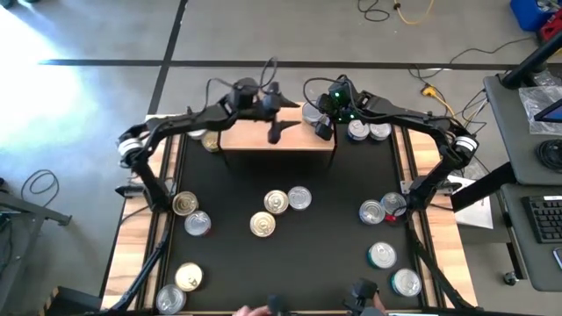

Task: Stack canned seafood by type on shelf
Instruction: Put the bottom light green tuna can on the shelf

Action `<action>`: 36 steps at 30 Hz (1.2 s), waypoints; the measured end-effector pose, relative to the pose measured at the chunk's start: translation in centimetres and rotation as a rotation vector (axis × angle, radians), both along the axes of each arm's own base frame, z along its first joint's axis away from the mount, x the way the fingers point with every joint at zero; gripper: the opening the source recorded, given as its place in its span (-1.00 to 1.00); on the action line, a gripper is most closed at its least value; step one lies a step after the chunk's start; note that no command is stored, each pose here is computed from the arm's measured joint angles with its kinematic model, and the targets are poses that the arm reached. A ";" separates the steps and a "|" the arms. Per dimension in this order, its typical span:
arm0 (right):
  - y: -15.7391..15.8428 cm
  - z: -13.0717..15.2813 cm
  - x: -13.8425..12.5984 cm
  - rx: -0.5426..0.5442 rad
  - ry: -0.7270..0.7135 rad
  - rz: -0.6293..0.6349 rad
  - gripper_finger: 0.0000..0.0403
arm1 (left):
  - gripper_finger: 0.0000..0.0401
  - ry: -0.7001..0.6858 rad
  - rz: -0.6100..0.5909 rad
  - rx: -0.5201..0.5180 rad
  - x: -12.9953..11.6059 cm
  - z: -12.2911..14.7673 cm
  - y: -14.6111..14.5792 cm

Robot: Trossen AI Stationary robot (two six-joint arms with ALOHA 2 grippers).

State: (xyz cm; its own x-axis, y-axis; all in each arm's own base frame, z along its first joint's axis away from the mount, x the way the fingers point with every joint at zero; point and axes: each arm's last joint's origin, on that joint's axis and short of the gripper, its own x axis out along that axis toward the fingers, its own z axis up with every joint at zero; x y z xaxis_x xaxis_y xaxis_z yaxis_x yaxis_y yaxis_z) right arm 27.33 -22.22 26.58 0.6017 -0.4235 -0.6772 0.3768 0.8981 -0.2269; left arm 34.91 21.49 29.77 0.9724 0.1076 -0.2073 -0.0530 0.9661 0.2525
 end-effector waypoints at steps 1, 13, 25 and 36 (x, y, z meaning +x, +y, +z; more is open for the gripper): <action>0.0 0.0 0.0 0.003 -0.002 -0.003 0.93 | -0.05 0.015 0.008 -0.011 0.4 0.2 0.7; 0.0 -0.2 0.1 0.021 -0.012 -0.012 0.93 | -0.95 0.104 -0.047 -0.256 3.6 -0.6 7.0; 0.0 -0.2 0.2 0.023 -0.015 -0.015 0.94 | -1.00 0.198 -0.118 -0.273 6.6 -1.7 8.2; 0.1 0.0 0.0 0.004 -0.002 -0.004 0.94 | -1.00 0.307 0.031 -0.151 7.8 -3.1 7.7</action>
State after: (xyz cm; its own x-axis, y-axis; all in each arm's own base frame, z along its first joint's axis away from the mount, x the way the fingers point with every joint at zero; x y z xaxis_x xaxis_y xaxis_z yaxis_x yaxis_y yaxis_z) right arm 27.28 -22.12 26.57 0.6012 -0.4233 -0.6778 0.3805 0.8975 -0.2230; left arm 42.74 29.17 26.64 0.8590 0.0818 -0.5053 -0.0267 0.9930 0.1152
